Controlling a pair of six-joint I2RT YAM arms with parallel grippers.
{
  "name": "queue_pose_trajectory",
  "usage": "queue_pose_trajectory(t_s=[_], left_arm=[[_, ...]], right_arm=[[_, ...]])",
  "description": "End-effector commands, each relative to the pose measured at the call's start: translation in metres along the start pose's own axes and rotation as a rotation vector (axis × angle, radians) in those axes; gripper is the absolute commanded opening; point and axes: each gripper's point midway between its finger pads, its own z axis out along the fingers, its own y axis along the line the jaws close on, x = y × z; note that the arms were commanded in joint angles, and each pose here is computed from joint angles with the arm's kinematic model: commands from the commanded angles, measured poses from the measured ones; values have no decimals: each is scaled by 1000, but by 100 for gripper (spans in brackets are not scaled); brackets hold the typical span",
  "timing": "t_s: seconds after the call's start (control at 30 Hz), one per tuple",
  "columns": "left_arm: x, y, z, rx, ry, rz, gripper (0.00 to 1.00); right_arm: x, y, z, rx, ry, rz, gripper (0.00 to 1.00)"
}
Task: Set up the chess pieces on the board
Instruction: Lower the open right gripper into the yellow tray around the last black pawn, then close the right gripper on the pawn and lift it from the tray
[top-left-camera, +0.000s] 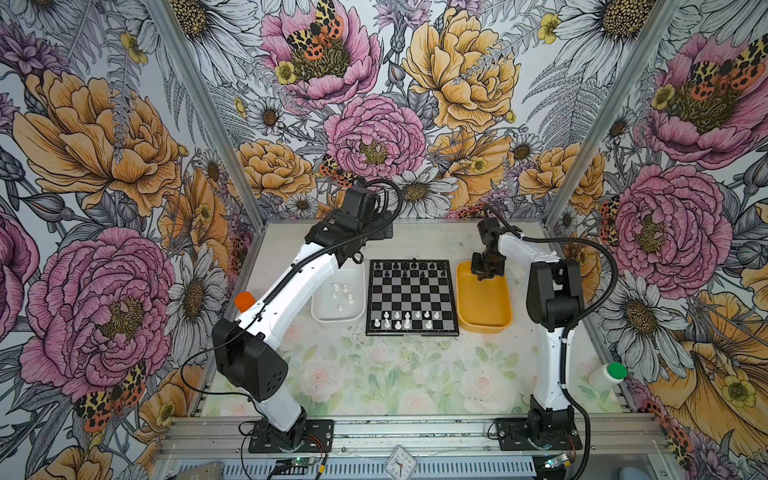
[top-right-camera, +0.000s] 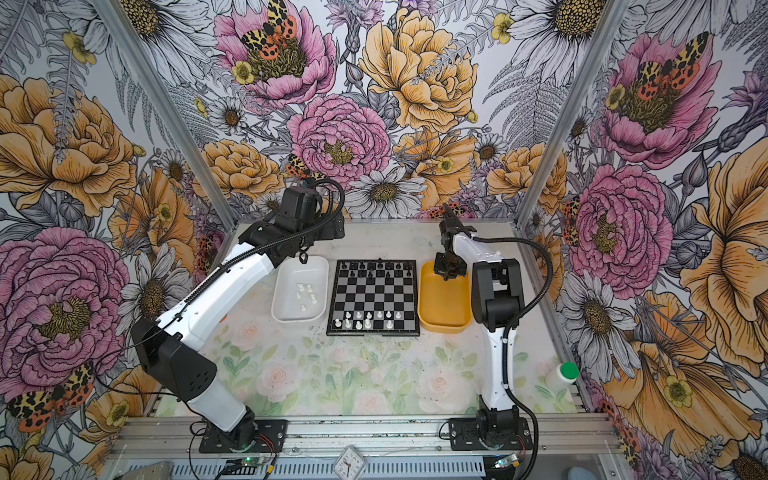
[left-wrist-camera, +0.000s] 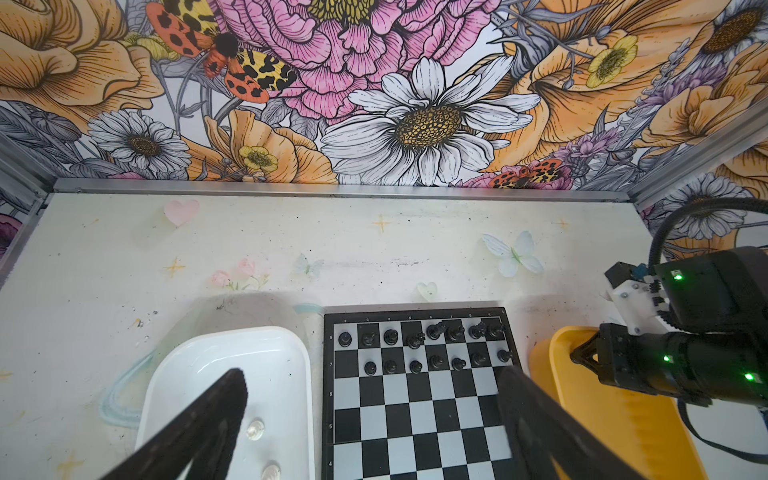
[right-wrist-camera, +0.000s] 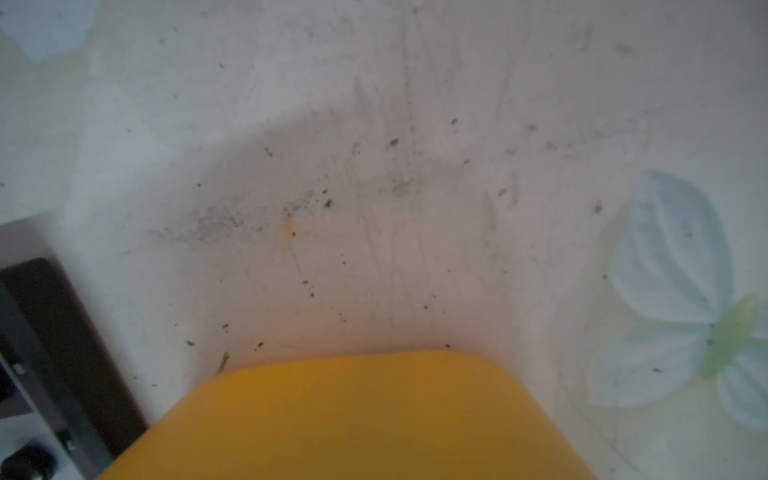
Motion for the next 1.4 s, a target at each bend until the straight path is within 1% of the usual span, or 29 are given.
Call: queue_pose_trajectory(t_s=[0.0,0.17,0.4,0.57,0.67,0.77,0.83,0.97,1.13,1.37], left_arm=[[-11,11,-16,-16,-50,-9,96],[-8,17,-24,-25,-55,-12,96],[-10,37,-38,-54,-76,-31,99],[-11,71,-54,-108,-101,-78,99],[-9,98,-67,-146,-120,-123,99],[-5,125,-83,-183,-139,-171,99],[4,142,-91,-213,-141,-192,99],[18,162,-108,-232,-156,-242,99],[38,173,-121,-247,-156,-281,99],[52,179,-137,-261,-165,-300,99]], right_arm=[[-6,4,-24,5,-45,-28,0],[-7,7,-36,-10,-61,-35,0],[-5,26,-72,-30,-103,-88,0],[-4,51,-108,-46,-150,-152,0],[-1,71,-130,-66,-172,-196,0],[2,100,-151,-97,-203,-248,0],[8,123,-160,-119,-209,-293,0],[20,169,-164,-162,-205,-373,0],[36,221,-152,-229,-182,-443,0],[56,263,-123,-253,-159,-516,0]])
